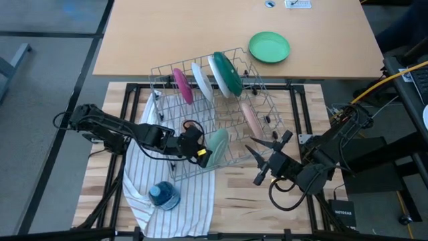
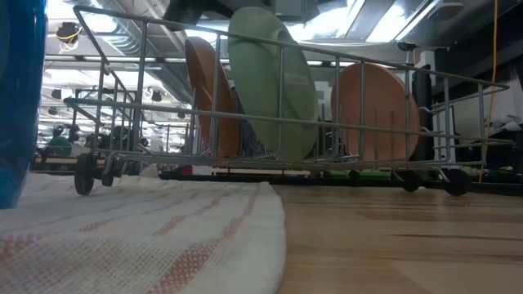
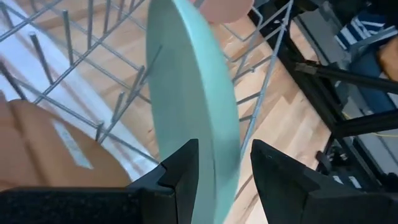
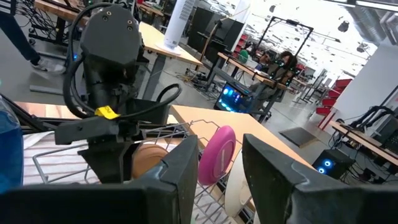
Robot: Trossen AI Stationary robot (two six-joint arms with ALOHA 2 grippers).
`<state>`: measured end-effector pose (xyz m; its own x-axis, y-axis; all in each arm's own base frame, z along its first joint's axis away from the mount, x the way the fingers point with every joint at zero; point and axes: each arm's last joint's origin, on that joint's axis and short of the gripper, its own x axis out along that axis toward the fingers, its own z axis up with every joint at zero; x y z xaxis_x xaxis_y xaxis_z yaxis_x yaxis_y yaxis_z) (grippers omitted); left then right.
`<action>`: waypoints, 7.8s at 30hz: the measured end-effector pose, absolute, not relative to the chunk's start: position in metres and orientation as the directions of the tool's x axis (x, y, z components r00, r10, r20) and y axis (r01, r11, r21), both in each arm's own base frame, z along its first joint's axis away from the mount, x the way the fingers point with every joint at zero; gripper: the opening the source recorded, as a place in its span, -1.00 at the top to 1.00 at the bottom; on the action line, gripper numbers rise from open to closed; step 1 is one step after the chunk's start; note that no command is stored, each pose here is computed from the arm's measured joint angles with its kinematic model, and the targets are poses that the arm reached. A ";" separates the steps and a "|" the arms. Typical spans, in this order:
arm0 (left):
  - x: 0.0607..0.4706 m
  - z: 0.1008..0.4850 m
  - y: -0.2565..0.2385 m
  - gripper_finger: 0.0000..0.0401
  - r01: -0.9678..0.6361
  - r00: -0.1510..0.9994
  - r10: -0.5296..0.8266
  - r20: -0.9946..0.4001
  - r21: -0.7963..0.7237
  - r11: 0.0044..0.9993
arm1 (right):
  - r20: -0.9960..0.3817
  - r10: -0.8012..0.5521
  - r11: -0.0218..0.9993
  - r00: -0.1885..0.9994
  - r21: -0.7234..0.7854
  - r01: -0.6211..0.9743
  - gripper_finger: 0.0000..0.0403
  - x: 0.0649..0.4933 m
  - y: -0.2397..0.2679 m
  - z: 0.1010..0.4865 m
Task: Sort dishes
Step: Put the light green plate into the dish rack, then return to Home Position
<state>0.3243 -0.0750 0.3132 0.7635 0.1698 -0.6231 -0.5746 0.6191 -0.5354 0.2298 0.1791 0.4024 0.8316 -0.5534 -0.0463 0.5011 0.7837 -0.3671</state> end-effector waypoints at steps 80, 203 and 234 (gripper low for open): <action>0.369 0.285 -0.037 0.91 -0.687 0.708 0.525 -0.473 -0.632 0.357 | -0.003 -0.719 0.610 0.695 -0.482 0.629 0.36 0.225 0.174 0.400; 0.111 0.196 -0.060 0.22 -0.134 0.989 0.118 -0.084 -0.221 0.966 | -0.346 -0.290 0.832 0.892 0.369 0.414 0.36 0.110 0.127 0.218; 0.082 0.199 -0.025 0.22 -0.245 0.936 0.222 0.272 0.052 0.968 | -0.191 0.119 0.981 0.974 0.172 -0.087 0.36 0.126 0.161 0.252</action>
<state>0.0823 -0.0254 0.1987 0.9361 0.2224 0.2725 -0.2451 0.9681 0.0517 0.1264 0.1612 0.2524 0.9743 0.1195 -0.1908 -0.0866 0.9812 0.1722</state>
